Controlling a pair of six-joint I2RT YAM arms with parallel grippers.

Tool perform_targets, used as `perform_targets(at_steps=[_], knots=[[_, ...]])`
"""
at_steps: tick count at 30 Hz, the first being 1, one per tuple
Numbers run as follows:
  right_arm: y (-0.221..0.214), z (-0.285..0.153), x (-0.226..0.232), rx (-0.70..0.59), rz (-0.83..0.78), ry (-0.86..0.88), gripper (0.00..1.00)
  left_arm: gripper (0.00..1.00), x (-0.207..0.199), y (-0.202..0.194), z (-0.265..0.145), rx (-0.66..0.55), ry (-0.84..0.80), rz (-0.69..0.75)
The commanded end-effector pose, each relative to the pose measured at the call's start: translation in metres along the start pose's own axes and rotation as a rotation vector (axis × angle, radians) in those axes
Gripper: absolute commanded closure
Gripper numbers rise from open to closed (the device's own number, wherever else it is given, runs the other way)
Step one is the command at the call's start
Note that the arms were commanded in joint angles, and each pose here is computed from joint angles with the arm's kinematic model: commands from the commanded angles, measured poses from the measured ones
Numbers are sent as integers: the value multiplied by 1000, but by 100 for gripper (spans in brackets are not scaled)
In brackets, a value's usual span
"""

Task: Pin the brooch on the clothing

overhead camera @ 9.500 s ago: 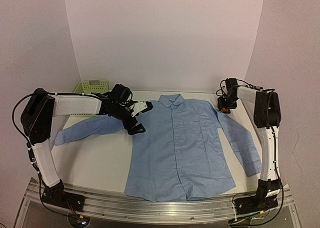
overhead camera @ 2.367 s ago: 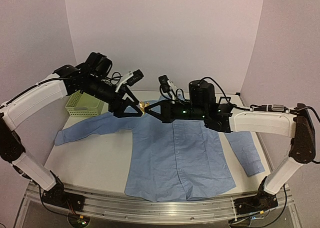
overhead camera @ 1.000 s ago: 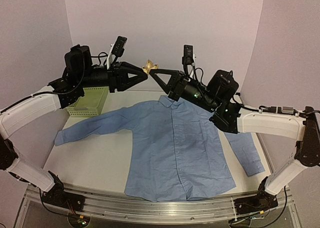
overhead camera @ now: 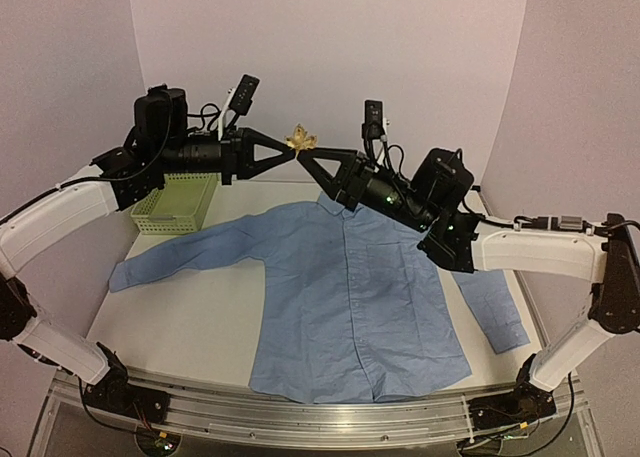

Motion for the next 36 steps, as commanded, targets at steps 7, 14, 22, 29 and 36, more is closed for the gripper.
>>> perform_targets(at_steps=[7,14,22,29,36], knots=[[-65,-61,-32,228,41,-287,39,100,95,-59,-45,543,814,298],[-66,-68,-47,336,34,-421,33,100,155,-138,-80,1212,1040,488],[-70,-69,-94,430,90,-642,32,100,165,-113,-72,1224,1078,575],[-61,-74,-174,449,124,-901,24,100,168,-135,-54,1165,865,146],[-84,-57,-248,588,-66,-1059,19,100,185,-127,-13,1029,718,-58]])
Point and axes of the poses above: each gripper's point midway between its finger pads, its own z axis out along the fingers, its own x axis along the line the jaws close on, y = z × x, the point moved 6 cm from there along -z, back along the fingers, and after that the axes turned 6 degrees about -z, right-handed, at the moved point
